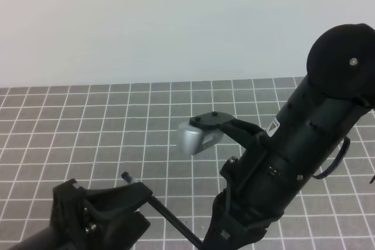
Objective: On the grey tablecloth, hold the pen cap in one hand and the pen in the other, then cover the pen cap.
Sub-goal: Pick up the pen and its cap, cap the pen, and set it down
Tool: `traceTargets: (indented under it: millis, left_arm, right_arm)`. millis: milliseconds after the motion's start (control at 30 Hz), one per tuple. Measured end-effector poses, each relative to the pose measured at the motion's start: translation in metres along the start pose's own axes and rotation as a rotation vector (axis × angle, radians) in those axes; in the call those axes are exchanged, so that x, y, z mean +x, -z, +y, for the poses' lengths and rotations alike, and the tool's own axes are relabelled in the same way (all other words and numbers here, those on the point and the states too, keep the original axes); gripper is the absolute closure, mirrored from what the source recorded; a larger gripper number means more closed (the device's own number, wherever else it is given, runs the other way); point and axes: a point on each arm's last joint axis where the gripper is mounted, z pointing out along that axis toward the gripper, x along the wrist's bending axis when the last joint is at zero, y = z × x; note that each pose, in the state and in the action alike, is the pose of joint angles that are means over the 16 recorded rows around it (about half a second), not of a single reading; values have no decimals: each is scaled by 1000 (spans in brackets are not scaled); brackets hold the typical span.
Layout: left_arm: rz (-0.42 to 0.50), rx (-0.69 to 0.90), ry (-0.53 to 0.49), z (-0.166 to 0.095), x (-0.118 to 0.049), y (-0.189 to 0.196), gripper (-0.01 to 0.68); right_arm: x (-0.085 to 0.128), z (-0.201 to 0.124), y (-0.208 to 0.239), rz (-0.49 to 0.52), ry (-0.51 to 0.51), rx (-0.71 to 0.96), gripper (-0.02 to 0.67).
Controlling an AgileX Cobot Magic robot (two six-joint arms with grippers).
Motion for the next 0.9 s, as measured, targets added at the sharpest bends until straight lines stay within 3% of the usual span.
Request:
traceTargets:
  millis: [367, 667, 900]
  left_arm:
    - [-55, 40, 178, -3, -5, 1, 352]
    - [-71, 58, 345, -4, -7, 1, 531]
    - [-67, 64, 499, -4, -7, 1, 647]
  right_arm:
    - [-9, -2, 0, -100, -20, 18, 583]
    - [-24, 5, 3, -265, -86, -69, 583]
    - [-41, 11, 9, -440, -214, -187, 583]
